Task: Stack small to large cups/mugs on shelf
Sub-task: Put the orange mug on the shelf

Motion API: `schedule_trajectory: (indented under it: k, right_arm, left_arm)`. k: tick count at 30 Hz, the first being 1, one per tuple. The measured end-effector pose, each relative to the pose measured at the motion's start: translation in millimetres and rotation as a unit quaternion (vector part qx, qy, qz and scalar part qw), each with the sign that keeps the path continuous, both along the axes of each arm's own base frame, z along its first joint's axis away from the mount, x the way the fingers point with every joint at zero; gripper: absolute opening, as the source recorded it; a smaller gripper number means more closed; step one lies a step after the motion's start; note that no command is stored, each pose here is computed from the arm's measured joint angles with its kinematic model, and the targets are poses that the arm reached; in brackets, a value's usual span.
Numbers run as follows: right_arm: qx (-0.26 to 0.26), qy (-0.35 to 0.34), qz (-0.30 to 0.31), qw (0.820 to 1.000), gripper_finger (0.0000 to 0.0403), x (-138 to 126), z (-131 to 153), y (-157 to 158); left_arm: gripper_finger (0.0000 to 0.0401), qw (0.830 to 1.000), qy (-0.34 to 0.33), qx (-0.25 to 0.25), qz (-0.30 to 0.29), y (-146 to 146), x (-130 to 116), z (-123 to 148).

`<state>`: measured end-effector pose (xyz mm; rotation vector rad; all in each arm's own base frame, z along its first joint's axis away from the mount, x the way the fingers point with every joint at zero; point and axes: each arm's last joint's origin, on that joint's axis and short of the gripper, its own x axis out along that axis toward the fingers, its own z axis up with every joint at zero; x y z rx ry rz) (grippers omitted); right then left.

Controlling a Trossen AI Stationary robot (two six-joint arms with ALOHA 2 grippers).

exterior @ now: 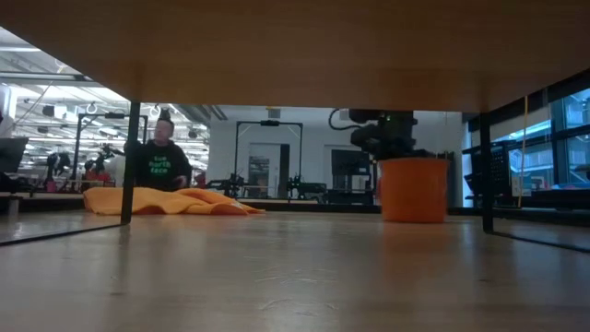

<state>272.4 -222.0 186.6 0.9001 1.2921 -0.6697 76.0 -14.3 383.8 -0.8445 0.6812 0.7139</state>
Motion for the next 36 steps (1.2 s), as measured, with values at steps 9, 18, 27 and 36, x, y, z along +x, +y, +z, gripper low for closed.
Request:
schedule_trajectory:
  k: [9,18,27,36]
  right_arm:
    - [0.015,-0.069,0.031,0.997,0.0002,19,7,8]
    - [0.049,-0.106,0.103,0.988,0.0003,46,8,47]
    - [0.044,-0.097,0.182,0.978,0.0003,59,8,77]
    - [-0.131,-0.062,0.125,0.982,0.0045,72,49,54]
  left_arm:
    - [0.0032,1.000,0.000,0.000,0.000,0,0,0]
    - [0.0032,1.000,0.002,0.001,0.000,0,0,0]
    - [0.0032,1.000,0.003,0.002,-0.002,0,0,0]
    - [0.0032,1.000,0.014,-0.005,-0.009,0,-2,-1]
